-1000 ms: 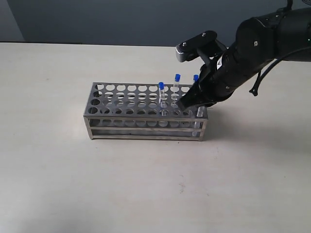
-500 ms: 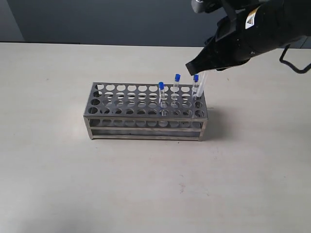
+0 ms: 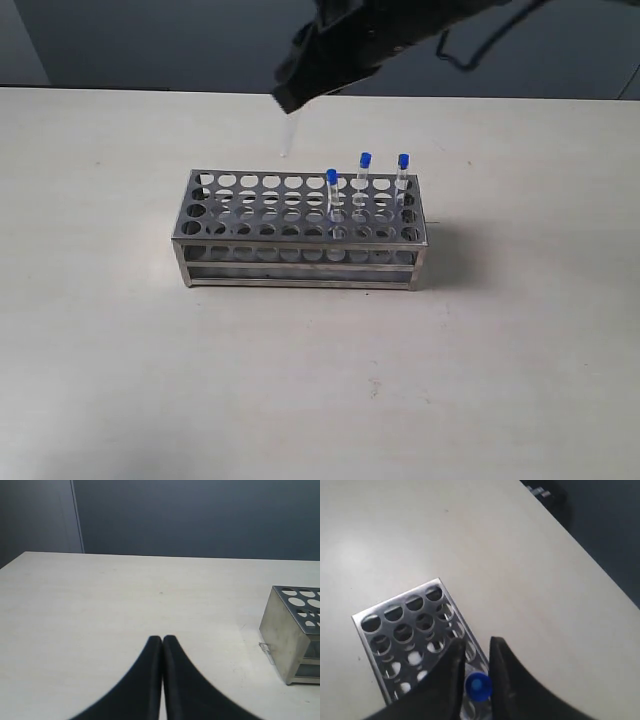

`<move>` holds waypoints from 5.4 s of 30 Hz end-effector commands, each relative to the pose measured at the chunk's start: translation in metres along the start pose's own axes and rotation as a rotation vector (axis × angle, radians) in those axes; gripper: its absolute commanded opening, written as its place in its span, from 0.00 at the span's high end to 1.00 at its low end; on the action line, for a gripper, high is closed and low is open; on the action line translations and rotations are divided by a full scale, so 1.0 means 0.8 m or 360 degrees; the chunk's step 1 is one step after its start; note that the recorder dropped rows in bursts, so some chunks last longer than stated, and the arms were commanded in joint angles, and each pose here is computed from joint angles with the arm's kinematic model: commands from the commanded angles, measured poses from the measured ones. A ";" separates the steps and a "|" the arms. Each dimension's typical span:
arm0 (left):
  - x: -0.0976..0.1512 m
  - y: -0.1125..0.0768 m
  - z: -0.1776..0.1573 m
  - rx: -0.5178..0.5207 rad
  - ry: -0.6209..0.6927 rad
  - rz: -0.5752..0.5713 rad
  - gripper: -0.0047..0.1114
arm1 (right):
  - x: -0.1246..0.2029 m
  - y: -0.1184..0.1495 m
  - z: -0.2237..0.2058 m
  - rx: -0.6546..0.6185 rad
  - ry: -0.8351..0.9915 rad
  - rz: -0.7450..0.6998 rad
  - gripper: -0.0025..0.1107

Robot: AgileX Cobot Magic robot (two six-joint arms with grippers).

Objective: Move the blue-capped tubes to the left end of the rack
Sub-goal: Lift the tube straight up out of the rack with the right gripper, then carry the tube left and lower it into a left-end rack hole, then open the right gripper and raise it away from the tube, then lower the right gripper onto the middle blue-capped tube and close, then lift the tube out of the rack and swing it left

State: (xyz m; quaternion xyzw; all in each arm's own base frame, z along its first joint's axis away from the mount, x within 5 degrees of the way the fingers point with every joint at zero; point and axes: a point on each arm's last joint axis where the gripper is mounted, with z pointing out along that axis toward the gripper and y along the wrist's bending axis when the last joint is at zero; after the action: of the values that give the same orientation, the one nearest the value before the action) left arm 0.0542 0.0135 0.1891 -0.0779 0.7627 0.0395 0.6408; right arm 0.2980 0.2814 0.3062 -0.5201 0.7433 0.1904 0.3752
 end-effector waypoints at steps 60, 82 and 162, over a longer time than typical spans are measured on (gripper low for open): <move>-0.001 0.000 0.000 0.0006 -0.0006 -0.0002 0.95 | -0.021 0.025 0.178 -0.0396 0.0061 -0.0036 0.67; -0.001 0.000 0.000 0.0008 -0.0010 -0.0002 0.95 | 0.027 -0.082 0.051 -0.0006 0.0834 0.0418 0.67; -0.001 0.000 0.000 0.0007 -0.0009 -0.0002 0.95 | -0.047 0.049 0.101 -0.0236 0.0275 -0.0289 0.98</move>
State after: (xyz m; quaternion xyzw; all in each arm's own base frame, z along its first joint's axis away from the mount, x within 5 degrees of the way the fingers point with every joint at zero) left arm 0.0542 0.0135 0.1891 -0.0779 0.7627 0.0395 0.6408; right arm 0.2956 0.3687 0.2859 -0.6184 0.7170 0.1638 0.2771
